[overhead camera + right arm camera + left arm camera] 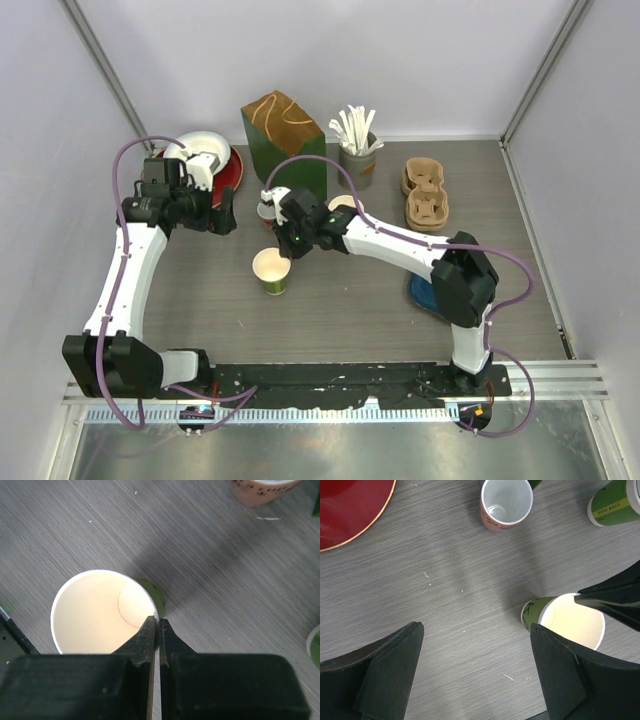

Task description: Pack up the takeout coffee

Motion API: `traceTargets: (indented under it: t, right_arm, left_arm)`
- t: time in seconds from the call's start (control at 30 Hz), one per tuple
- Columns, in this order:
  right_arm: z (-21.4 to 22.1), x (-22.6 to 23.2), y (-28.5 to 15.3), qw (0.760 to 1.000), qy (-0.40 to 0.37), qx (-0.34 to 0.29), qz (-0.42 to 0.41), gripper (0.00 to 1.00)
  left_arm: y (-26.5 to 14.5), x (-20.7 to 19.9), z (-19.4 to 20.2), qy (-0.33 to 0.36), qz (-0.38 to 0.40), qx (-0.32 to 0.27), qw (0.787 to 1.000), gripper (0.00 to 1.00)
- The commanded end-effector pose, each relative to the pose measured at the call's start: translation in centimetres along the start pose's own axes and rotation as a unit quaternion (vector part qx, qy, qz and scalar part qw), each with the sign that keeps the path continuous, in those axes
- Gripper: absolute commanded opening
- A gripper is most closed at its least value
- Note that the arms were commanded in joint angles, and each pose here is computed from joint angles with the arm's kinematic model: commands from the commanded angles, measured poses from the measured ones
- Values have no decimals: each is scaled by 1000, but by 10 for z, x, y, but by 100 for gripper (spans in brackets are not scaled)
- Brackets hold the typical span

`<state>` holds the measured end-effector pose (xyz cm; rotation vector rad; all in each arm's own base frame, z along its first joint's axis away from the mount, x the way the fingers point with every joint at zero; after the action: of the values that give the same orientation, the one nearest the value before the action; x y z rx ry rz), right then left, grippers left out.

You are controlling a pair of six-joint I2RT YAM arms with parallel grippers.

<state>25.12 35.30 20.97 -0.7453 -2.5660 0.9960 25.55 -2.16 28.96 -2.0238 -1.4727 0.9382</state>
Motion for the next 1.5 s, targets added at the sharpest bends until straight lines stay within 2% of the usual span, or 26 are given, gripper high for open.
traceTargets:
  t: [0.0,0.13,0.17,0.2,0.3,0.4,0.5,0.57,0.6,0.67,0.7,0.77,0.83,0.87,1.0,1.03,1.13,1.23,1.3,1.4,1.43,1.47]
  right_arm:
    - [-11,8,3,1000,7,-29,5,1]
    - [-4,6,7,1000,10,-14,18,3]
    - [-6,6,4,1000,9,-15,18,10]
    - [-7,6,2,1000,7,-17,19,30]
    - [-17,7,-12,999,-1,-32,21,55]
    - [-32,3,-35,997,-13,-56,50,76]
    - [-48,-11,-68,989,-11,-81,122,84]
    - [-49,-42,-87,976,18,-80,201,84]
    - [-49,-54,-96,970,40,-84,223,80]
    - [-39,-83,-112,960,83,-75,256,69]
    - [-32,-108,-120,951,112,-71,278,55]
    - [-19,-124,-124,947,131,-57,289,49]
    - [-7,-141,-125,943,145,-37,298,58]
    - [-3,-145,-122,947,150,-30,283,72]
    - [0,-159,-110,951,170,-17,257,75]
    - [0,-159,-108,952,168,-11,256,72]
    - [-2,-161,-101,956,168,-7,242,56]
    - [-2,-163,-94,956,168,0,240,47]
    - [2,-166,-89,955,167,14,244,47]
    - [6,-166,-83,957,163,26,237,38]
    - [7,-165,-82,959,162,28,232,29]
    - [6,-165,-83,959,161,26,233,24]
  left_arm:
    - [-6,1,-3,2,-10,-17,1000,92]
    - [-6,1,-2,2,-7,-16,1000,92]
    - [-5,1,-1,3,-7,-13,1000,93]
    - [-5,1,-2,4,-6,-14,1000,93]
    - [-5,1,-2,3,-4,-13,1000,92]
    - [-5,0,-2,4,1,-12,1000,93]
    - [-7,0,-2,6,2,-12,1000,93]
    - [-7,-1,-1,7,5,-10,1000,93]
    - [-7,-1,0,8,9,-9,1000,93]
    - [-7,-2,1,8,14,-8,1000,93]
    - [-6,-2,2,6,16,-5,1000,93]
    - [-5,-2,3,4,14,-5,1000,93]
    - [-5,-1,3,4,13,-5,1000,93]
    - [-5,-1,3,3,12,-5,1000,93]
    - [-5,-2,2,0,16,-7,1000,93]
    - [-5,-2,2,0,16,-7,1000,93]
    - [-7,-3,3,1,16,-7,1000,92]
    - [-7,-2,5,3,15,-7,1000,92]
    - [-7,-2,5,2,14,-7,1000,92]
    - [-7,-2,5,3,13,-7,1000,92]
    - [-7,-2,5,3,13,-6,1000,92]
    - [-7,-2,5,3,12,-7,1000,92]
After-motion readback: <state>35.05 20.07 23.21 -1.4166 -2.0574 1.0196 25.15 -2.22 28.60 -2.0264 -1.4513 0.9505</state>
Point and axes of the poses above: each gripper's point midway between its finger pads, its own y axis out along the fingers, its own x axis along the line the jaws close on, z = x × y, the point moved 10 cm from there along -y, back along the fingers, and after that the axes turned 11 degrees about -y, right-handed, at the moved point
